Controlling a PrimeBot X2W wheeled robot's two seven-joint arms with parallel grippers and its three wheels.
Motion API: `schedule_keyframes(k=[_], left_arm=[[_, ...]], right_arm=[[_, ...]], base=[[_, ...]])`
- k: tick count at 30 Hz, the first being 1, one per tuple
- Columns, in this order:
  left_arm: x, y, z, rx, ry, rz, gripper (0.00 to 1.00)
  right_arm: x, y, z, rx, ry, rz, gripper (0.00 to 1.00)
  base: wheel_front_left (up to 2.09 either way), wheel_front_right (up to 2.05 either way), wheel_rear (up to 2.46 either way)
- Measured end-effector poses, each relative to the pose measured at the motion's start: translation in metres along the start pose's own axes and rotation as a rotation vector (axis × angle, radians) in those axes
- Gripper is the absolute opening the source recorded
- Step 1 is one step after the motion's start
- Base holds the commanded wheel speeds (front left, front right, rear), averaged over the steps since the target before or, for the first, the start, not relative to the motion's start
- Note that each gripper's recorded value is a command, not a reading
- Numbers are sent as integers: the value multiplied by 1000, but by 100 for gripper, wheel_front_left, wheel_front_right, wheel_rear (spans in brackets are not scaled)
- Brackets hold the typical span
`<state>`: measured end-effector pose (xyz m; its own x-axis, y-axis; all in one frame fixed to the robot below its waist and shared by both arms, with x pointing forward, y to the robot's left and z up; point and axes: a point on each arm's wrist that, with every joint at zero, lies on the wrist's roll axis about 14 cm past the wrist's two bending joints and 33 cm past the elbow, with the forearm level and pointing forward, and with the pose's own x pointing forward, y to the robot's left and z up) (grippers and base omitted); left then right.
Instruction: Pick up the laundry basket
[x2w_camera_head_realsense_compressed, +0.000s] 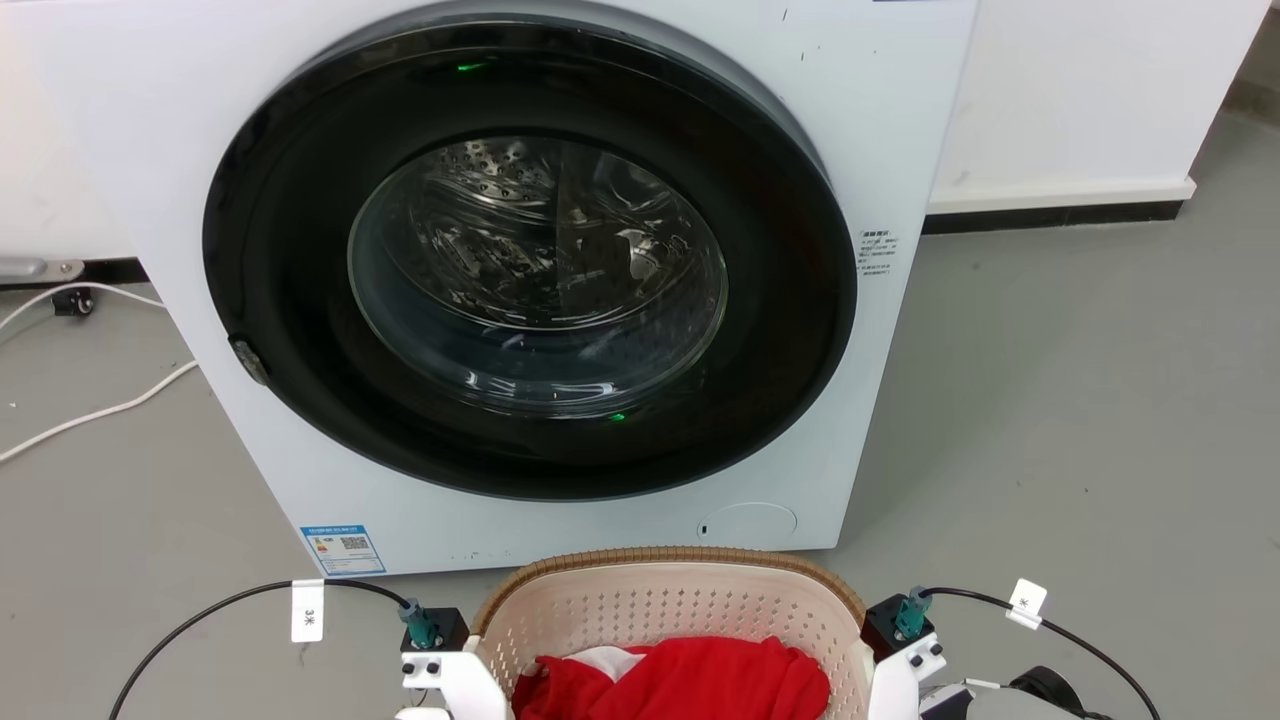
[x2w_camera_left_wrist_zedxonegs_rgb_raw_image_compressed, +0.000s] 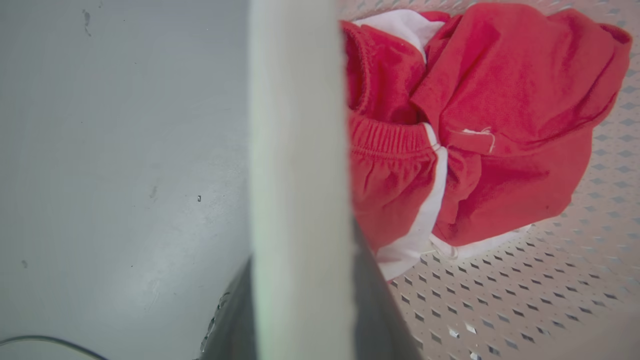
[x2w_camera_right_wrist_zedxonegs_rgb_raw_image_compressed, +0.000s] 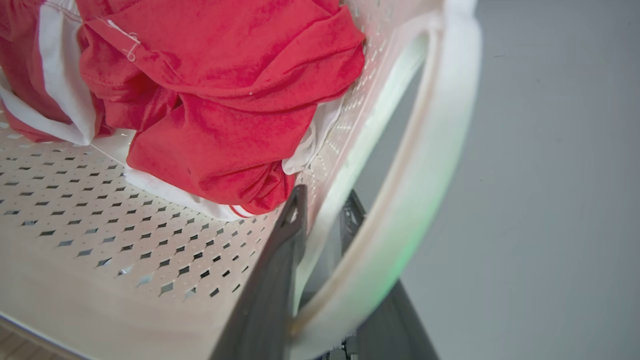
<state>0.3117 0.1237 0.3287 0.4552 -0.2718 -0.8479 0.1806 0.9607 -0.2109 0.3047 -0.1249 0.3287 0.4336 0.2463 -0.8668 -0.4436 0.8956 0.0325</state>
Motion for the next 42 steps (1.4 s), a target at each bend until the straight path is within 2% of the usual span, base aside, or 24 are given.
schedule_keyframes(k=[42], left_arm=[[-10, -1, -7, -5, 87, -16, 0]], right_arm=[[-6, 3, -3, 0, 38, 2, 0]], base=[[0, 0, 0]])
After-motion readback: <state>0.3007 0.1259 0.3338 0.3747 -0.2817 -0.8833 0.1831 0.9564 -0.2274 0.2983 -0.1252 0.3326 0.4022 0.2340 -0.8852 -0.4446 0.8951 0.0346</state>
